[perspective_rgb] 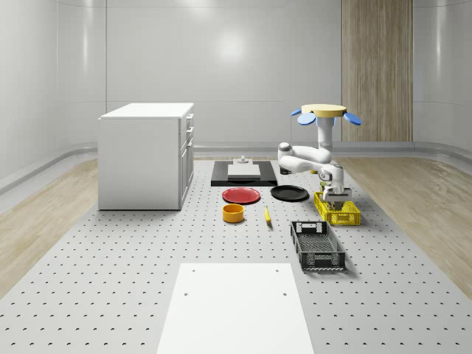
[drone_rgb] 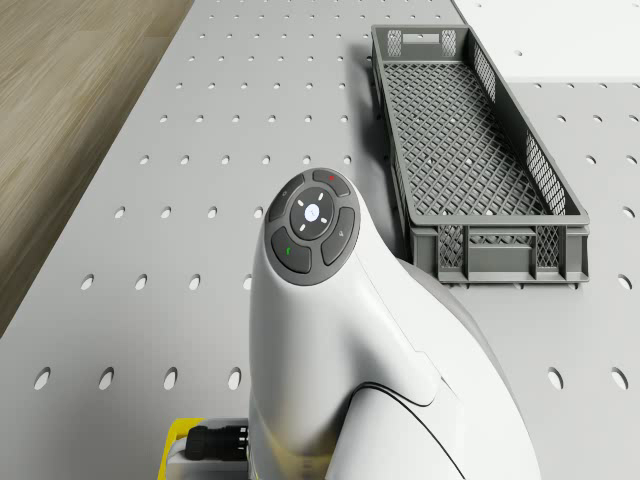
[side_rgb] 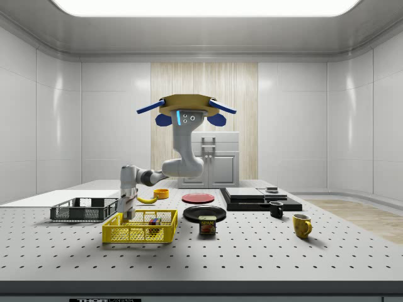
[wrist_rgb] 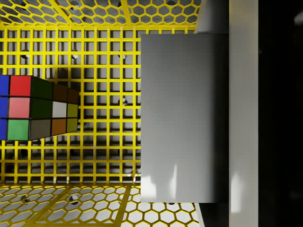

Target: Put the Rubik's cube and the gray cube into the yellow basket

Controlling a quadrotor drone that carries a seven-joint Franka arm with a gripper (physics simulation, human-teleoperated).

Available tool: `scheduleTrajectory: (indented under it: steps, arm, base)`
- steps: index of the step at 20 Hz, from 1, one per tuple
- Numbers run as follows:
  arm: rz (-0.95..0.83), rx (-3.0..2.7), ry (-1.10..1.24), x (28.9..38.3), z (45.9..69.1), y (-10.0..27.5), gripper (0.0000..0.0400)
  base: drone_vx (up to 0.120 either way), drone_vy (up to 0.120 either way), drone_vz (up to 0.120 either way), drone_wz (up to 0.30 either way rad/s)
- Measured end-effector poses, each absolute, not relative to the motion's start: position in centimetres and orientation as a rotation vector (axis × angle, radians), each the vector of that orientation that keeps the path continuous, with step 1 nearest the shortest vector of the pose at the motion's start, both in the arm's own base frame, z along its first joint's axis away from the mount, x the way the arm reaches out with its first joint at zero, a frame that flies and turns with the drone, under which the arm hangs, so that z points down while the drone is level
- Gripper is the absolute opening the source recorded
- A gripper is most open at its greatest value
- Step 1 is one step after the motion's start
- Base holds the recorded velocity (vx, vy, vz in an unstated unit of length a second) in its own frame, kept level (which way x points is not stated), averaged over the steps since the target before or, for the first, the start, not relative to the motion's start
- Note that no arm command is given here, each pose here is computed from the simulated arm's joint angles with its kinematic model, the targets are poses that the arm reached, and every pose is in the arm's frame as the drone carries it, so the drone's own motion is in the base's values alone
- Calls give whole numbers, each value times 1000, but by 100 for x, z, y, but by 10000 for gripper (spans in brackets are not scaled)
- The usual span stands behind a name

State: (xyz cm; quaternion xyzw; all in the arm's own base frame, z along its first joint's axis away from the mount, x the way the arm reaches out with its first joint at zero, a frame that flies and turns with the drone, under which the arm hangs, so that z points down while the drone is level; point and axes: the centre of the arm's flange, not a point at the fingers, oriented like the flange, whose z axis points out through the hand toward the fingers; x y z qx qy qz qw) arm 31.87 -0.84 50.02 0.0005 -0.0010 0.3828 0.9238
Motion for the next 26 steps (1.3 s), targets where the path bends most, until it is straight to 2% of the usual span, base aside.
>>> scheduleTrajectory:
  steps: [15,18,20,26]
  arm:
    - [786,1,-2,3187,5450,-212,250]
    - [786,1,-2,3187,5485,-215,323]
    - [786,1,-2,3187,5455,-217,353]
    - [786,1,-2,3188,5243,-218,390]
  base:
    - [0,0,0,0]
    - [0,0,0,0]
    - [0,0,0,0]
    - [0,0,0,0]
